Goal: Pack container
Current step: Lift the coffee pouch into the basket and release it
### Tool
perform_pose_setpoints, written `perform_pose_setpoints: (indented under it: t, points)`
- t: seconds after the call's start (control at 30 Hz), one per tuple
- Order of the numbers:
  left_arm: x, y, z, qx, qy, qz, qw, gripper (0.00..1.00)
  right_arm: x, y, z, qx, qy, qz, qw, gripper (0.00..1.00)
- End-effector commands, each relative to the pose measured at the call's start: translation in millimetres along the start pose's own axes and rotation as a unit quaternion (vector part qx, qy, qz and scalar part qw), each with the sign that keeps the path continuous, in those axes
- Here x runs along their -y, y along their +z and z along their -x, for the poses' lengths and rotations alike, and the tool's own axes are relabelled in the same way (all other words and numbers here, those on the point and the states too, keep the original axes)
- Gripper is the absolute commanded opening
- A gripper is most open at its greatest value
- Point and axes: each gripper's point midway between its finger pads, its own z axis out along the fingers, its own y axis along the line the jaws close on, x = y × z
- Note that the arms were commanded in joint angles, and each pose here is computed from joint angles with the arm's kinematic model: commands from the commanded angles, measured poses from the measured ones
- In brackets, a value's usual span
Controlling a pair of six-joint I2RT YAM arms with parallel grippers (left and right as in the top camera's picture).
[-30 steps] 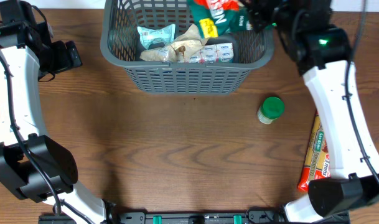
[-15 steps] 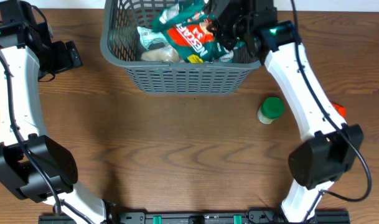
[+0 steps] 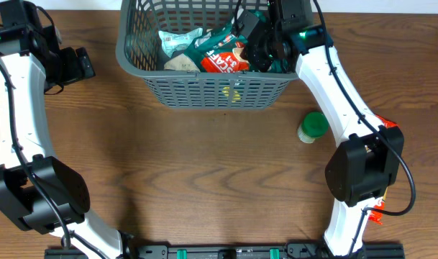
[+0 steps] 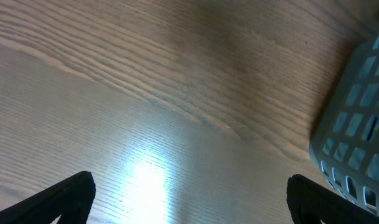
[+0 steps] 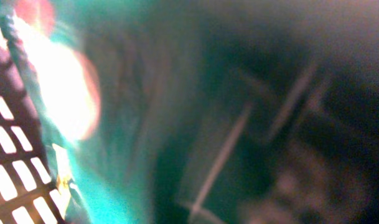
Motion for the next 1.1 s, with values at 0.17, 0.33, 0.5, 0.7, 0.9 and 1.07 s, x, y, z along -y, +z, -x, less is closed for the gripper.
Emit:
perform_pose_setpoints:
  t: [0.17,0.33,0.5,0.7,0.9,1.07]
  points:
    - [-0.9,0.0,-0.7,-0.001,0.006,0.001,1.0,0.99,9.3,-25.7,25.0,0.035,-0.006,-0.019,0.999,0.88]
    - [-0.9,0.0,-0.7,-0.001,0.006,0.001,1.0,0.99,20.9,-58.9,50.9,0.075,0.0,-0.049,0.996,0.99]
    - [-0.9,0.0,-0.7,-0.001,0.006,0.001,1.0,0.99,68.1,-136.8,89.1,0.138,0.115,-0.16,0.971,0.99]
    - [-0.9,0.0,-0.7,-0.001,0.006,0.001,1.0,0.99,119.2,-237.0,54.6,0.151,0.364,-0.273,0.878,0.99]
    - [-0.8,0.0,-0.7,-0.001,0.006,0.001,1.0,0.99,126.8,-292.0,-55.1,0.055,0.52,-0.315,0.792,0.99]
    - [-0.8,0.0,-0.8,-0.002,0.006,0.001,1.0,0.99,111.1,-322.9,-148.4,-0.039,0.639,-0.328,0.695,0.99]
